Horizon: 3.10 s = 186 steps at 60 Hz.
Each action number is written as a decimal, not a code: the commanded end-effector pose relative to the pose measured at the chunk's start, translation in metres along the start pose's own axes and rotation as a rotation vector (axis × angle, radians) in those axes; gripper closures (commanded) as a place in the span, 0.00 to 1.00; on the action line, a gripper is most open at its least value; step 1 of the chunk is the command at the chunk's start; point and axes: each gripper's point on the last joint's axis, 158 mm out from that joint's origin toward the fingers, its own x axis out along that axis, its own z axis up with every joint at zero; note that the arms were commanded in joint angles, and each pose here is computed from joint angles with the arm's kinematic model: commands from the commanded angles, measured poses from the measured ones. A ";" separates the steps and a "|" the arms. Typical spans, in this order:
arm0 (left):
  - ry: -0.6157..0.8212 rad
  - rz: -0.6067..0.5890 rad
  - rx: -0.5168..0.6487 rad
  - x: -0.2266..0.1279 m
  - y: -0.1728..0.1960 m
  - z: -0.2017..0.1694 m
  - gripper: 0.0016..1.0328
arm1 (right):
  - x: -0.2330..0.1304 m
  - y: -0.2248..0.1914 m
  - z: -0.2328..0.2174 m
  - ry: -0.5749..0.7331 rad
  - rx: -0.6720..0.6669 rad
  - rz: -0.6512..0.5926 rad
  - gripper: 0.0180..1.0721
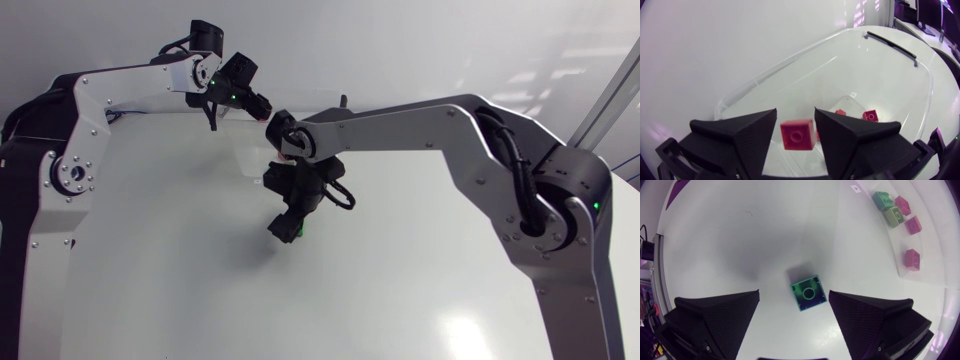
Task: Place the duplo bricks in the container
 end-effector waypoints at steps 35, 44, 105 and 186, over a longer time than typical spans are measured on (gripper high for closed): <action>-0.098 0.075 -0.005 -0.117 0.006 0.054 0.08 | 0.016 -0.003 -0.010 0.047 0.012 0.032 0.16; -0.116 0.097 -0.007 -0.147 0.003 0.050 0.08 | 0.019 0.000 -0.009 0.054 0.005 0.036 0.29; -0.110 0.116 0.004 -0.238 -0.056 -0.033 0.08 | -0.095 -0.018 0.022 -0.149 0.087 -0.054 0.72; -0.058 0.107 -0.026 -0.242 -0.084 -0.097 0.07 | -0.158 -0.164 0.082 -0.384 0.395 -0.196 0.72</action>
